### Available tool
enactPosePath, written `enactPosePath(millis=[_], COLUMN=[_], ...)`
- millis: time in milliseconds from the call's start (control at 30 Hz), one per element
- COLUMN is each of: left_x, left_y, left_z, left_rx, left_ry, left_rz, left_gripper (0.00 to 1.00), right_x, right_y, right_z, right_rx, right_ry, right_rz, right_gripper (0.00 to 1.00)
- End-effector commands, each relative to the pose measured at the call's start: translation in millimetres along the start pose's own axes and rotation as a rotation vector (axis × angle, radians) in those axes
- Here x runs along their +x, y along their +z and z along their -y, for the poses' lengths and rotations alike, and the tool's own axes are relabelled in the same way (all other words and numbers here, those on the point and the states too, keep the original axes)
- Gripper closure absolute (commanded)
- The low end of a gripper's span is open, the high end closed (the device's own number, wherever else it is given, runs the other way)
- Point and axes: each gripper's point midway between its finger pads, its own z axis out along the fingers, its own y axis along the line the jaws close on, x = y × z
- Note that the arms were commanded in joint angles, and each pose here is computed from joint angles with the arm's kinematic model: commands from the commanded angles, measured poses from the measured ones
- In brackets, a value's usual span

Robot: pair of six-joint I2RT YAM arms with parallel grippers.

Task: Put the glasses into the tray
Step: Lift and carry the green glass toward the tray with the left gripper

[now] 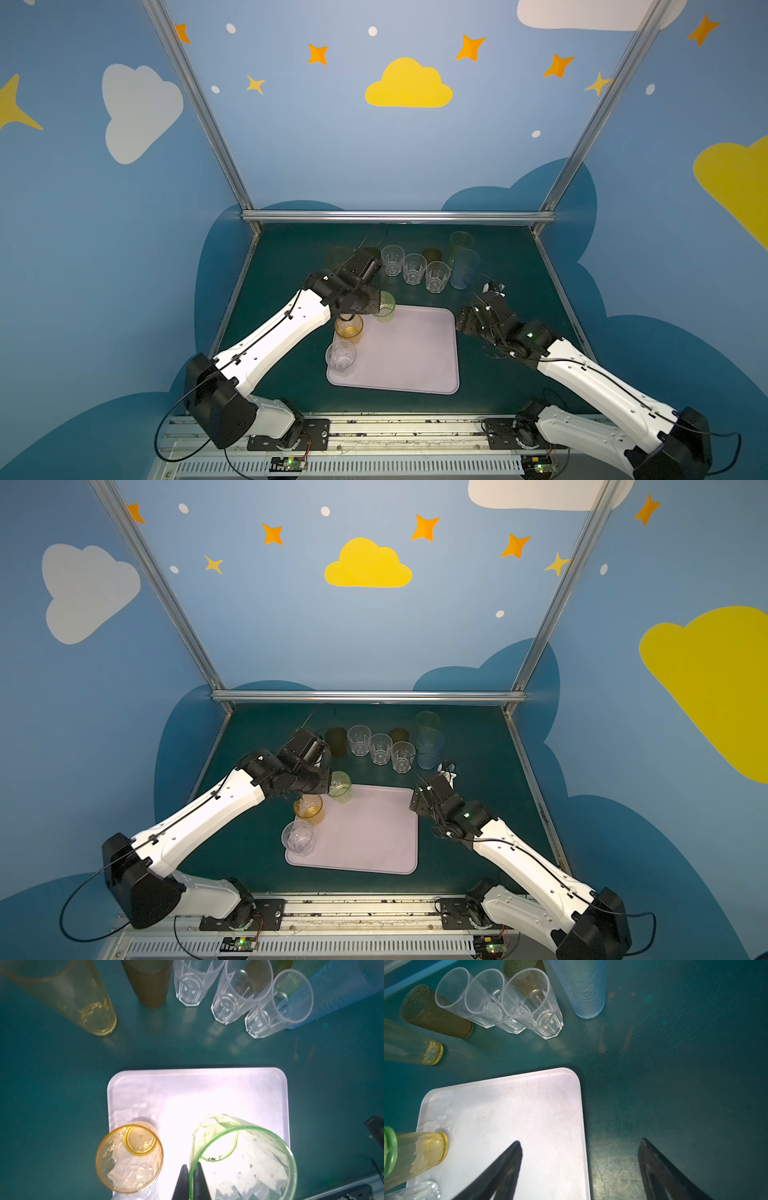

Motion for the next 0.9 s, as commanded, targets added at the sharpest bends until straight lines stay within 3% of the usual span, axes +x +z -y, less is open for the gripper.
enactPosePath(millis=[0, 400, 867], left_x=[19.8, 55.1, 85.3], left_y=[-5.0, -24.1, -19.6], left_z=[-13.5, -15.6, -25.2], left_rx=[-0.044, -0.031, -0.022], left_ry=[-0.005, 0.009, -0.021], left_rz=[-0.036, -0.065, -0.092], left_gripper=[0.96, 0.96, 0.96], right_x=[-8.3, -3.8, -2.0], right_y=[-6.7, -6.1, -14.1], right_z=[5.4, -6.1, -21.2], right_rx=[0.019, -0.065, -0.189], right_ry=[0.014, 0.037, 0.072], right_rz=[0.034, 0.027, 0.03], right_gripper=[0.13, 0.13, 0.13])
